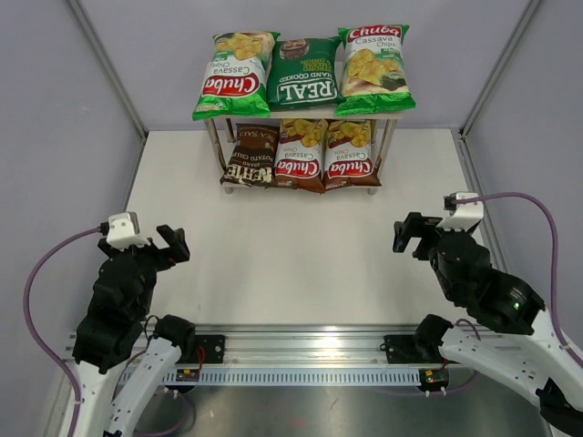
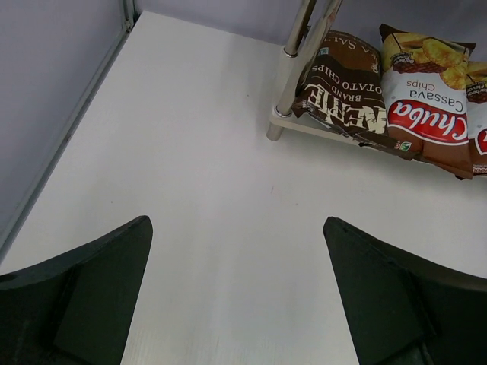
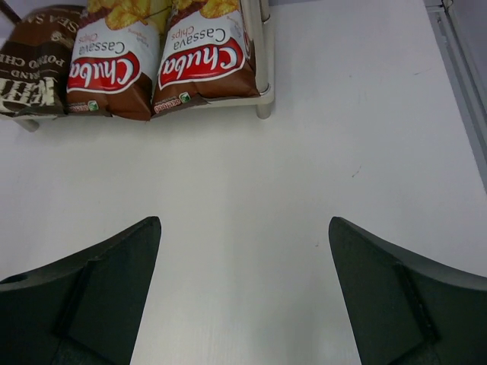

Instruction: Place and organize the chips bags onto the shelf

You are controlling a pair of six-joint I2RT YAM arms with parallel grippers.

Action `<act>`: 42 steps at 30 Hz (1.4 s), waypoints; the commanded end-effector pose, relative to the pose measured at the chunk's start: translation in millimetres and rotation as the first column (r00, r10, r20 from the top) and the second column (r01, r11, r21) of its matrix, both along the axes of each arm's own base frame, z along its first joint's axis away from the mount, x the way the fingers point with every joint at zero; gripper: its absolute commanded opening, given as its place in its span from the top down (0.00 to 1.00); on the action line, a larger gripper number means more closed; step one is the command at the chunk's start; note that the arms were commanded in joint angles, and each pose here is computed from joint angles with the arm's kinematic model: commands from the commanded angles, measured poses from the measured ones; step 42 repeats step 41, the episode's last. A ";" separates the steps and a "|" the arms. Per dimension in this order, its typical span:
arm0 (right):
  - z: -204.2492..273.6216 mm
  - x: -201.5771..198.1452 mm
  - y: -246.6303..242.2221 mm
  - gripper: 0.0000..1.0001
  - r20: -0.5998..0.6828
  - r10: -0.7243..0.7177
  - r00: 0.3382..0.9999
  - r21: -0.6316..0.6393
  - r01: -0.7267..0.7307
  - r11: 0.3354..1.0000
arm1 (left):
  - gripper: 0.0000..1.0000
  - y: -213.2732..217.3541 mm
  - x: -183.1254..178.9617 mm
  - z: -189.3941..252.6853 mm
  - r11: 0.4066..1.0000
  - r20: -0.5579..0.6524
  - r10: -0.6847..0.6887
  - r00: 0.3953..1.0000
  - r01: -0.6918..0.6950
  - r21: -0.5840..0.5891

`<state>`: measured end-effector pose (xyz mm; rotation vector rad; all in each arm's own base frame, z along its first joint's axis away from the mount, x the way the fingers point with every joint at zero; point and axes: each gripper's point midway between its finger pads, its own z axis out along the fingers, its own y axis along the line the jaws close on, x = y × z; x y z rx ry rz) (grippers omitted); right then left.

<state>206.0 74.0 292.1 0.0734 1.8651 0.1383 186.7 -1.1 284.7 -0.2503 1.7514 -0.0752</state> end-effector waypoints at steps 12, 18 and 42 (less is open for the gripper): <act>6.8 -10.9 -11.5 0.01 0.114 0.040 0.993 0.046 -0.046 0.998 | 0.01 -19.4 9.0 -12.8 0.993 0.053 -0.119 0.991 0.118 0.030; 3.5 -5.0 -11.3 0.01 0.108 0.019 0.994 0.012 -0.020 1.000 | 0.01 -32.0 9.1 -12.9 0.981 0.072 -0.194 0.978 0.191 0.035; -6.3 4.8 -2.6 0.01 0.077 -0.007 0.997 0.005 0.006 1.000 | 0.01 -19.3 4.9 -11.3 0.991 0.099 -0.134 0.986 0.131 0.039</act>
